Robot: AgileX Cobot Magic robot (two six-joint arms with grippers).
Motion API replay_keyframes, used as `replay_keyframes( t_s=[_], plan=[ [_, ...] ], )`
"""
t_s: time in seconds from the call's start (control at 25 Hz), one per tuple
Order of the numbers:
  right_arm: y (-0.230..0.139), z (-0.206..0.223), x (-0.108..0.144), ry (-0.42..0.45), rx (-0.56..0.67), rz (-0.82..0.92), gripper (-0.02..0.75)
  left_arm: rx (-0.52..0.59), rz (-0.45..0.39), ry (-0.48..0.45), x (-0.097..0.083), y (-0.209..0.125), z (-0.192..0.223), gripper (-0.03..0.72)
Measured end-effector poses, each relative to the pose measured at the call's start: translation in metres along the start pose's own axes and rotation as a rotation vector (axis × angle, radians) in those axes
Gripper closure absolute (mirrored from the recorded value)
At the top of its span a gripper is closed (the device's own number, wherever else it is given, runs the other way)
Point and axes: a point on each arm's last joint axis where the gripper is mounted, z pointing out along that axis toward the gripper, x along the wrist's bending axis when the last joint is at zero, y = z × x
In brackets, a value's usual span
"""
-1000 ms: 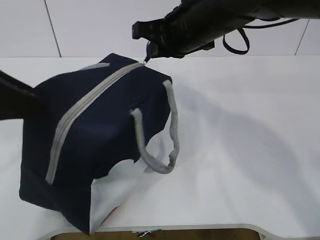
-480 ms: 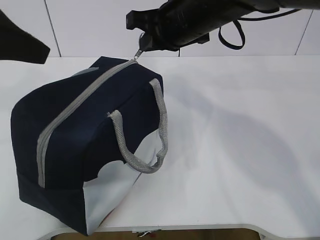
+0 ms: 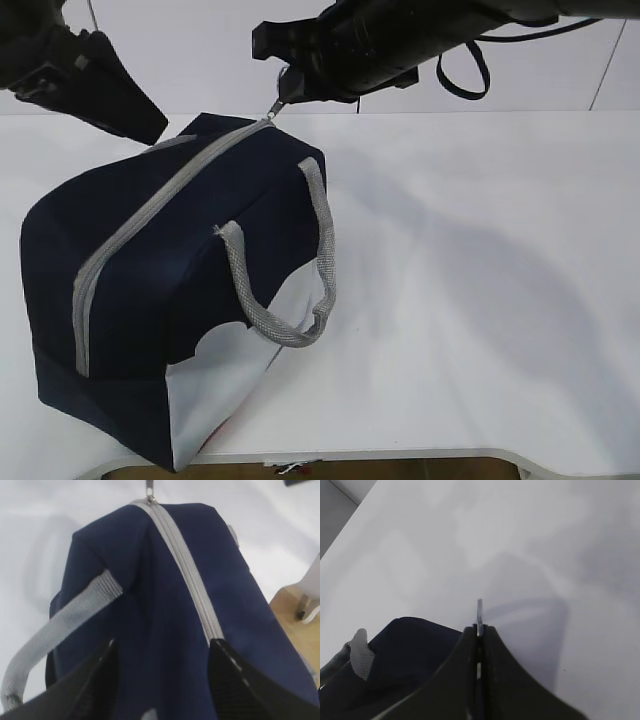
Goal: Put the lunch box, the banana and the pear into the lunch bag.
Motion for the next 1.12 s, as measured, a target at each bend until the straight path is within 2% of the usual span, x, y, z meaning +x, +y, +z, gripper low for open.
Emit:
replay_keyframes(
  t_s=[0.2, 0.52, 0.64, 0.8, 1.0, 1.12],
  plan=[
    [0.000, 0.000, 0.000, 0.001, 0.001, -0.001, 0.725, 0.045, -0.028, -0.028, 0.011, 0.007, 0.015, 0.258],
    [0.000, 0.000, 0.000, 0.005, 0.004, 0.005, 0.725, 0.153, -0.075, -0.063, 0.025, -0.001, 0.040, 0.258],
    [0.000, 0.000, 0.001, 0.007, 0.004, 0.008, 0.725, 0.179, -0.096, -0.073, 0.030, -0.003, 0.050, 0.280],
    [-0.001, 0.000, 0.001, 0.010, 0.009, 0.013, 0.725, 0.197, -0.114, -0.079, 0.034, -0.005, 0.057, 0.388],
    [-0.001, 0.000, 0.001, 0.012, 0.011, 0.015, 0.725, 0.203, -0.117, -0.083, 0.034, -0.006, 0.058, 0.653],
    [-0.001, 0.000, 0.001, 0.012, 0.013, 0.014, 0.725, 0.207, -0.117, -0.086, 0.034, -0.006, 0.058, 0.690]
  ],
)
